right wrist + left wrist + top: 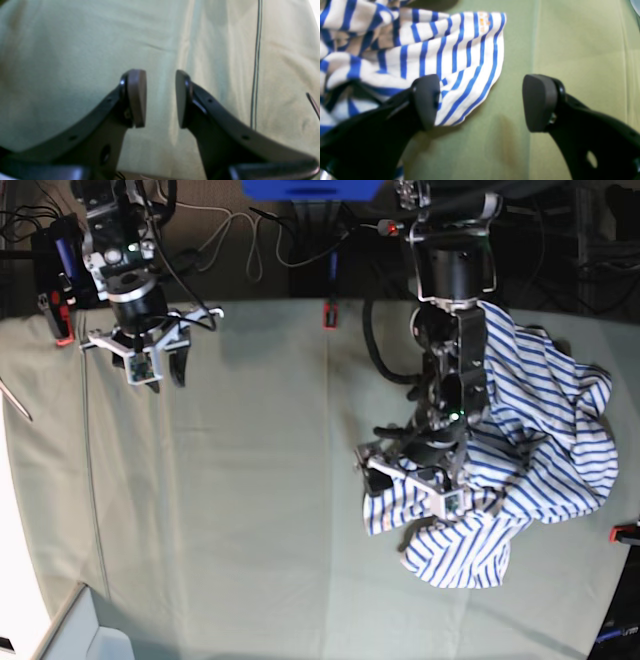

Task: Layout the t-shirt on the table in an organized manner, then fold the t-shirt properly
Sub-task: 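Lower the left gripper onto the shirt and grasp another edge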

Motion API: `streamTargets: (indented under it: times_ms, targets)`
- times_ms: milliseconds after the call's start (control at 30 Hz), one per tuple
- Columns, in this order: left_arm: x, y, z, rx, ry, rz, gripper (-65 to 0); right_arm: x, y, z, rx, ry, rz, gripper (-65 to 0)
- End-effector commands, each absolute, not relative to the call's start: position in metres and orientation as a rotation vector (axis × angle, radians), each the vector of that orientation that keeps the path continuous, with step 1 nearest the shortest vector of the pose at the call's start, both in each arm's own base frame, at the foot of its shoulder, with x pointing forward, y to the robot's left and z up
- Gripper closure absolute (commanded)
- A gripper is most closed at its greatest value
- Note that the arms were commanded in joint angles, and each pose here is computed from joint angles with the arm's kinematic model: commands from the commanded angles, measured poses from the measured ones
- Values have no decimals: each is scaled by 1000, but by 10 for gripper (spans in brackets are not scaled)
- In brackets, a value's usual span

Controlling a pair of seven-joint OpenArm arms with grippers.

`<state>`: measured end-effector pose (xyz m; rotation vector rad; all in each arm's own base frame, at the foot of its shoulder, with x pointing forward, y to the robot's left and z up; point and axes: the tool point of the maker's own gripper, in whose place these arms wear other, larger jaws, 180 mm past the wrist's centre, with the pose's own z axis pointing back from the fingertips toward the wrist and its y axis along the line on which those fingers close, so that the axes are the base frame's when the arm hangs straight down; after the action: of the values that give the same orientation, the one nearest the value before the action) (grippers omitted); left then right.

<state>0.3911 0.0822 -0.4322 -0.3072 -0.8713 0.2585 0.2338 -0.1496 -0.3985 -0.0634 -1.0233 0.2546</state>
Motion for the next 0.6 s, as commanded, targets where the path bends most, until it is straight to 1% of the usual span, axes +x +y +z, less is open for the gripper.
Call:
streamTargets:
  times_ms: [0, 233, 467, 500, 533, 567]
  targets:
    - [398, 80, -424, -321, -899, 259, -499, 237, -147, -391, -54, -1056, 266, -204]
    - [392, 70, -450, -337, -815, 265, -499, 236, -147, -397, -55, -1044, 266, -204]
    - [395, 66, -463, -342, -766, 262, -491, 240, -148, -396, -57, -1050, 266, -204]
    - [395, 70, -465, -334, -762, 260, -476, 240, -148, -396, -57, -1048, 266, -204]
    - [396, 74, -466, -328, -759, 259, -446, 240, -148, -396, -57, -1048, 266, -204]
    - [395, 75, -469, -325, -749, 259, -399, 239, -148, -396, -58, -1047, 265, -204]
